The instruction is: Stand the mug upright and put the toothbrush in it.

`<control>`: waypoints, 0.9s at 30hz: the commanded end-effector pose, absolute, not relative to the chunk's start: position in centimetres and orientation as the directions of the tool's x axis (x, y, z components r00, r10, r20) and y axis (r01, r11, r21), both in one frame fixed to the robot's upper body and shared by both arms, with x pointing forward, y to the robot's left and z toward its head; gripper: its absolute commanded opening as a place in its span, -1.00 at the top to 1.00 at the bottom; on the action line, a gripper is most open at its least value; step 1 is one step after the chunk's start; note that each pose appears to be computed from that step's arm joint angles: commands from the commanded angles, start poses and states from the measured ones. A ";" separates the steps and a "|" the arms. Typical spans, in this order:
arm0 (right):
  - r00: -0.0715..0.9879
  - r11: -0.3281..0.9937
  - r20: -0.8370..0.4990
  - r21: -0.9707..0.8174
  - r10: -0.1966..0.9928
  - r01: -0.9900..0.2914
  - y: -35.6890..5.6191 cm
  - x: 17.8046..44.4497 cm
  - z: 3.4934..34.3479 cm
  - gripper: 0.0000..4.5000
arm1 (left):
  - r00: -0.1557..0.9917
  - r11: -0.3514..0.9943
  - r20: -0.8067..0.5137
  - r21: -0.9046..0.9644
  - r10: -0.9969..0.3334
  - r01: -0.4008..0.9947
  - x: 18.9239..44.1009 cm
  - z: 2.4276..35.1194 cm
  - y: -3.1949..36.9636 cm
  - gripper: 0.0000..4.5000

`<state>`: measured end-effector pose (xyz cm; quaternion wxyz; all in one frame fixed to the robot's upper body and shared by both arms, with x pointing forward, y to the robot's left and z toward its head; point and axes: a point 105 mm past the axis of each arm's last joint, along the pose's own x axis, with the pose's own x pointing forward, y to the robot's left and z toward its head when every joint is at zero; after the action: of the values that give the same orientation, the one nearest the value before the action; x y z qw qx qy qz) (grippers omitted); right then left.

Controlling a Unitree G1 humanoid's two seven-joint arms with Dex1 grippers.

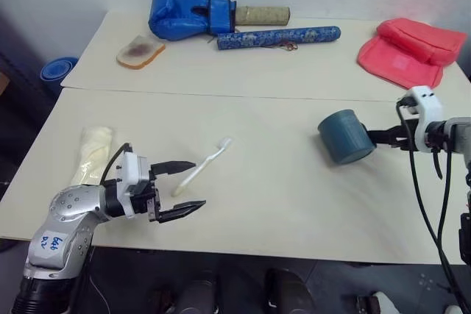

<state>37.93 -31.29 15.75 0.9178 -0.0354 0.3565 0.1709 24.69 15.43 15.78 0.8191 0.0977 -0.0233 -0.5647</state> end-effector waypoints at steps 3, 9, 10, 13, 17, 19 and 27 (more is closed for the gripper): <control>0.582 0.912 -0.757 0.047 0.298 -0.407 -30.3 37.9 15.4 -0.26 | 0.383 0.364 -0.036 0.242 -0.923 0.900 24.5 17.1 15.4 -1.00; 0.582 0.880 -0.757 -0.020 0.297 -0.475 -29.4 38.8 15.7 0.68 | 0.406 0.385 -0.037 0.244 -0.913 0.890 24.5 16.8 15.8 -1.00; 0.592 0.879 -0.745 -0.018 0.306 -0.477 -29.3 39.0 15.9 0.85 | 0.409 0.388 -0.036 0.244 -0.912 0.889 24.5 16.8 15.8 -1.00; 0.603 0.855 -0.687 0.050 0.404 -0.516 -28.1 39.1 16.7 0.99 | 0.421 0.400 -0.037 0.243 -0.906 0.884 24.5 16.7 16.1 -1.00; 0.609 0.695 -0.450 0.035 0.653 -0.718 -23.5 39.6 19.4 0.99 | 0.452 0.432 -0.031 0.239 -0.892 0.869 24.7 16.6 16.8 -1.00; 0.615 0.610 -0.184 -0.093 0.766 -0.787 -20.2 39.9 22.2 0.99 | 0.479 0.462 -0.015 0.242 -0.877 0.853 25.0 16.9 17.2 -1.00; 0.659 0.684 0.191 -0.284 0.727 -0.672 -14.8 40.2 18.8 0.99 | 0.527 0.516 0.028 0.252 -0.850 0.819 26.0 17.8 18.0 -1.00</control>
<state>40.04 -14.32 18.07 0.8983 -0.0748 -0.1043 0.4202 25.93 17.84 16.65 0.8668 0.0991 -0.0493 -0.4862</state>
